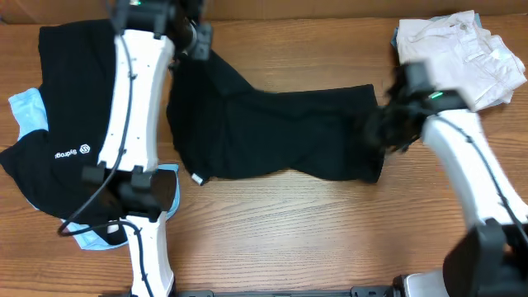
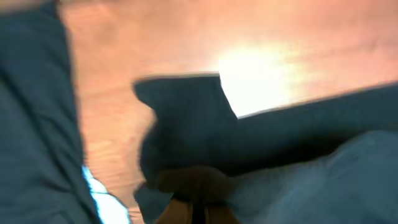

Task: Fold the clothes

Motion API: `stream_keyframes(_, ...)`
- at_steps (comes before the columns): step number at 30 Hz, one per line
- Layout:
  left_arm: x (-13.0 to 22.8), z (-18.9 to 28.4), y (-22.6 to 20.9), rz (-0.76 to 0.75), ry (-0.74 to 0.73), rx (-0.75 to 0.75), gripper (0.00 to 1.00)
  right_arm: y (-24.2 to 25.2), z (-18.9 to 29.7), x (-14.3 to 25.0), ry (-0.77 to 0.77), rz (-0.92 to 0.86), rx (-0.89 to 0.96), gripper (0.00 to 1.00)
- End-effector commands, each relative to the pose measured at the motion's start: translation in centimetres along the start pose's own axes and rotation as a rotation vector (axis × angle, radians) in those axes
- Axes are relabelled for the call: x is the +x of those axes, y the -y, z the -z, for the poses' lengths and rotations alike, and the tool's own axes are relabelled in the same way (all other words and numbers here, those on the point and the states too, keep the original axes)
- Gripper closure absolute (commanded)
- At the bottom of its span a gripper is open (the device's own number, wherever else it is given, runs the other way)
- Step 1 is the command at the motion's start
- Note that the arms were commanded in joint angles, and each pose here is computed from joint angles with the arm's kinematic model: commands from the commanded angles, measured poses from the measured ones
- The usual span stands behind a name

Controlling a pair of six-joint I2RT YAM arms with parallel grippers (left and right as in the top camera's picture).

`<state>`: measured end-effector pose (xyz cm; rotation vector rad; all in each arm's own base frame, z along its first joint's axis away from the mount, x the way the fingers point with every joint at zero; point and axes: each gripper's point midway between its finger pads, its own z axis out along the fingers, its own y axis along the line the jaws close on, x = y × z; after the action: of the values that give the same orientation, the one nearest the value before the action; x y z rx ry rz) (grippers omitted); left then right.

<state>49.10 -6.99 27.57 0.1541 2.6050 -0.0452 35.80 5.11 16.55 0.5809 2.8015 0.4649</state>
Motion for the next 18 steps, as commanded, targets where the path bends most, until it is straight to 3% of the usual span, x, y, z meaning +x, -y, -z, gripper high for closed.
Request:
stream_keyframes(1, -2.3, 8.3, -2.0, 0.047, 0.205, -0.029, 0.96, -1.1, 7.6, -3.9, 0.186, 0.083, -0.045, 0.96)
stream_keyframes(10, -2.7, 21.9, -3.1, 0.068, 0.523, -0.059, 0.96, 0.0, 20.4, -6.5, 0.416, 0.097, -0.041, 0.96)
stream_keyframes(18, 1.3, 33.6, -4.4, 0.107, 0.76, -0.147, 0.96, 0.9, 31.0, -4.4, 0.631, 0.109, -0.096, 0.96)
